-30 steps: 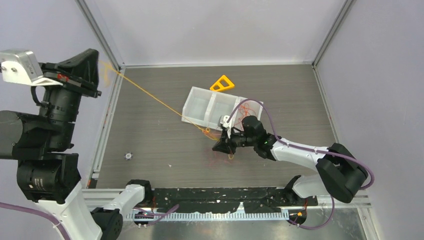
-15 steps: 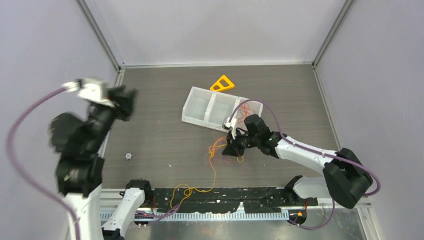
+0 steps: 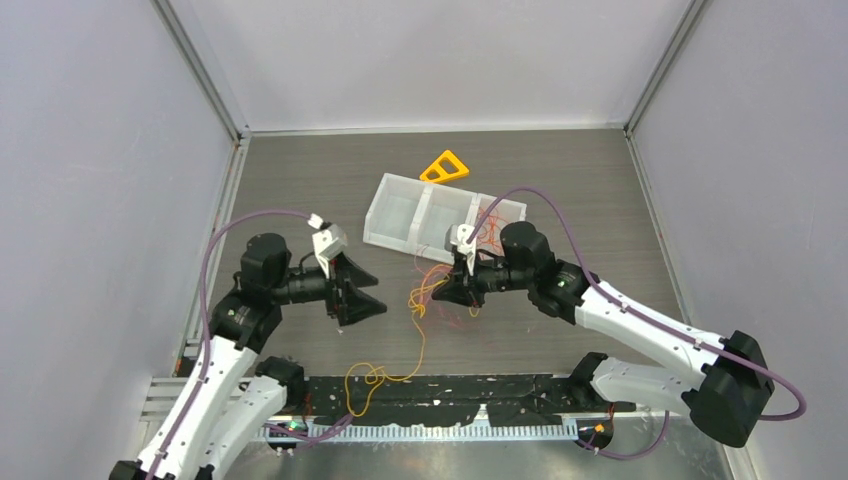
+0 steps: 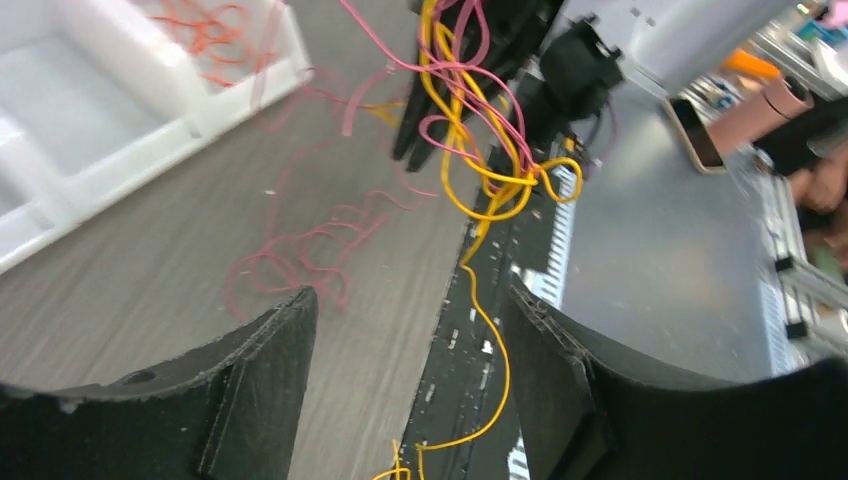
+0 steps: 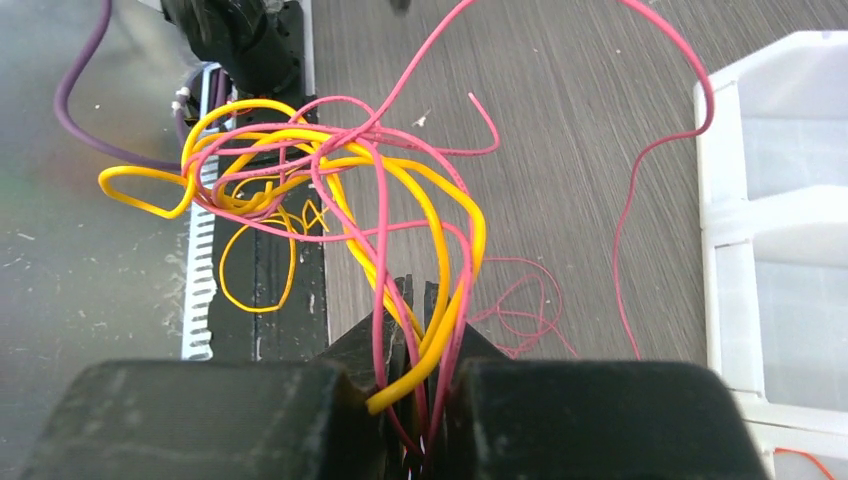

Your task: Untangle the cables

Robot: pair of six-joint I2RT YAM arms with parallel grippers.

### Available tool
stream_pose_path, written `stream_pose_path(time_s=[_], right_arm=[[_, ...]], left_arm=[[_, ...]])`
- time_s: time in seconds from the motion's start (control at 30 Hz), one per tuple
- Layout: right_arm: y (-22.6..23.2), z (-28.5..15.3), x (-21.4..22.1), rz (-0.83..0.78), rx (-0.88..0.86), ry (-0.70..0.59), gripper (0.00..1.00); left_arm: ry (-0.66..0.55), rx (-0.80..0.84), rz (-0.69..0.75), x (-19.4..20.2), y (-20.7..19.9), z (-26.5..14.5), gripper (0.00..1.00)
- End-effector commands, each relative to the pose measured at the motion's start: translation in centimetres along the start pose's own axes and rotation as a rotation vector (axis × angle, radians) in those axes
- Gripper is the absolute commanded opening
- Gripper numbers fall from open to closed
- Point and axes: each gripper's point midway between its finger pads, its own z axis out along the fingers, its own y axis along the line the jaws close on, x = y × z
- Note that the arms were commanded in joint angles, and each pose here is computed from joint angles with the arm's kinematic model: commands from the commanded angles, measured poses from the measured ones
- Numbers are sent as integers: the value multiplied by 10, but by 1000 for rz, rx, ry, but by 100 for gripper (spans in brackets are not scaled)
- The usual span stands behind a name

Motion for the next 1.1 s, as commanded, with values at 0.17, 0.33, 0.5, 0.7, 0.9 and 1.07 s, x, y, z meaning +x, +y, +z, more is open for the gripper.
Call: stream_pose_path(time_s=[0.17, 0.33, 0.5, 0.7, 0.9, 1.07], right_arm=[[19, 0, -43, -28, -32, -97, 6], [26, -3, -48, -56, -43, -116, 5], [28, -4, -43, -65, -51, -111, 5], [32, -5, -41, -52, -61, -111, 5], [35, -4, -35, -27, -72, -99, 5], [35, -2, -27, -14, -77, -83, 5]], left_arm=[[-29, 211, 104, -1, -28, 34, 74], [-73, 291, 130, -18, -39, 40, 60], [-95, 326, 286, -21, -54, 36, 58], [-49, 358, 416, -8, -61, 38, 56], [-49, 373, 508, -12, -70, 41, 48], [-70, 336, 549, -23, -69, 42, 41]])
